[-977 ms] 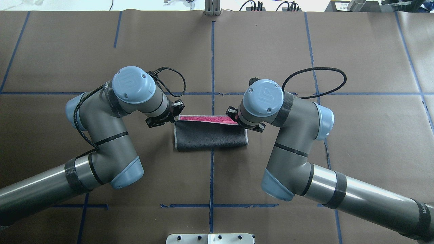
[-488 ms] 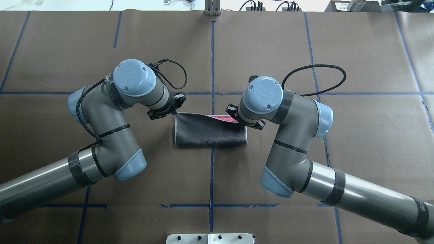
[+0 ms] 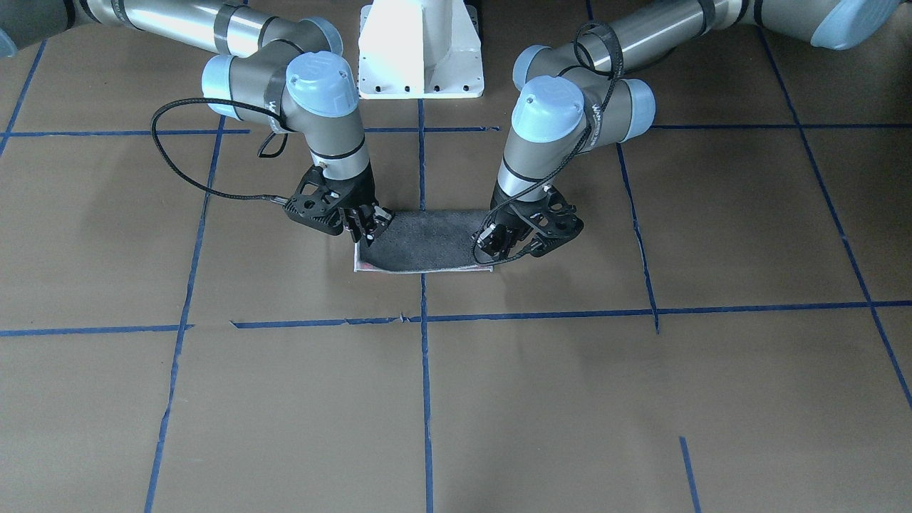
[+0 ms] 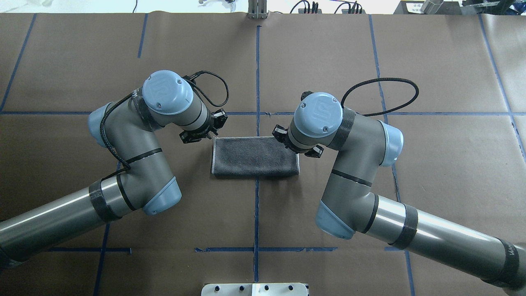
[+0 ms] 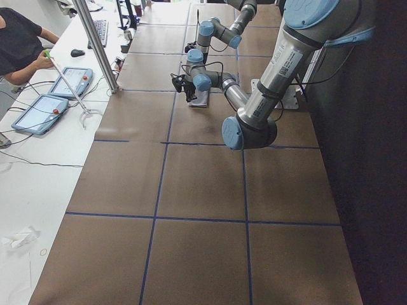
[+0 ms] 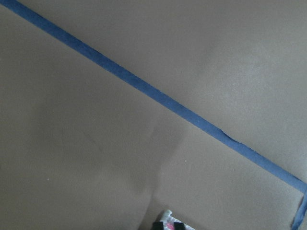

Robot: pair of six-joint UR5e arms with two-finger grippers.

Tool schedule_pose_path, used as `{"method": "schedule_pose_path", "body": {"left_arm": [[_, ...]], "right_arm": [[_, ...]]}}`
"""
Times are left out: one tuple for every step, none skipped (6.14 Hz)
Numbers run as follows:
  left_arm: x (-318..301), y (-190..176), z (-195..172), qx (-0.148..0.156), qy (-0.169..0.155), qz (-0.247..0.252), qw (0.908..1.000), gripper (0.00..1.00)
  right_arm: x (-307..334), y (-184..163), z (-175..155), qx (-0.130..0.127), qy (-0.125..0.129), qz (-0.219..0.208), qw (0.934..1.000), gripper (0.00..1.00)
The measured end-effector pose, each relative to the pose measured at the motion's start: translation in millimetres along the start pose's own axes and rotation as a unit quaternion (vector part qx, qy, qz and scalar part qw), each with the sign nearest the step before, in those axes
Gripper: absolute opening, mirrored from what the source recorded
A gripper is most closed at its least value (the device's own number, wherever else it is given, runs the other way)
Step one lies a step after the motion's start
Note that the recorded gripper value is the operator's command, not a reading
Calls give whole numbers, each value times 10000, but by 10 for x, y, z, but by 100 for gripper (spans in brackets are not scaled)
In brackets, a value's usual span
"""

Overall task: Fold towel twice with both arms
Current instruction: 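Raise the right gripper away while the left gripper moves to the towel's end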

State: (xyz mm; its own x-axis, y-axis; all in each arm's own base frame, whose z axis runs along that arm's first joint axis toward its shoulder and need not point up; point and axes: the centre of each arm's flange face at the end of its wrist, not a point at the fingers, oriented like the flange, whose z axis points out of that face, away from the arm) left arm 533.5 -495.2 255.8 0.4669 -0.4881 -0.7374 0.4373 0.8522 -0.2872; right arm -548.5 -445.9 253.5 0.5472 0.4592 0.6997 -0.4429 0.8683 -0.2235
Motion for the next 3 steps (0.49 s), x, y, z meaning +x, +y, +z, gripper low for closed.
{"method": "schedule_pose_path", "body": {"left_arm": [[0, -9, -14, -6, 17, 71, 10000, 84], [-16, 8, -23, -25, 12, 81, 10000, 84], [-61, 49, -10, -84, -29, -25, 10000, 84]], "right_arm": [[-5, -23, -49, -56, -33, 1, 10000, 100], [7, -108, -167, -209, -97, 13, 9997, 100], [79, -244, -330, -385, -179, 37, 9991, 100]]}}
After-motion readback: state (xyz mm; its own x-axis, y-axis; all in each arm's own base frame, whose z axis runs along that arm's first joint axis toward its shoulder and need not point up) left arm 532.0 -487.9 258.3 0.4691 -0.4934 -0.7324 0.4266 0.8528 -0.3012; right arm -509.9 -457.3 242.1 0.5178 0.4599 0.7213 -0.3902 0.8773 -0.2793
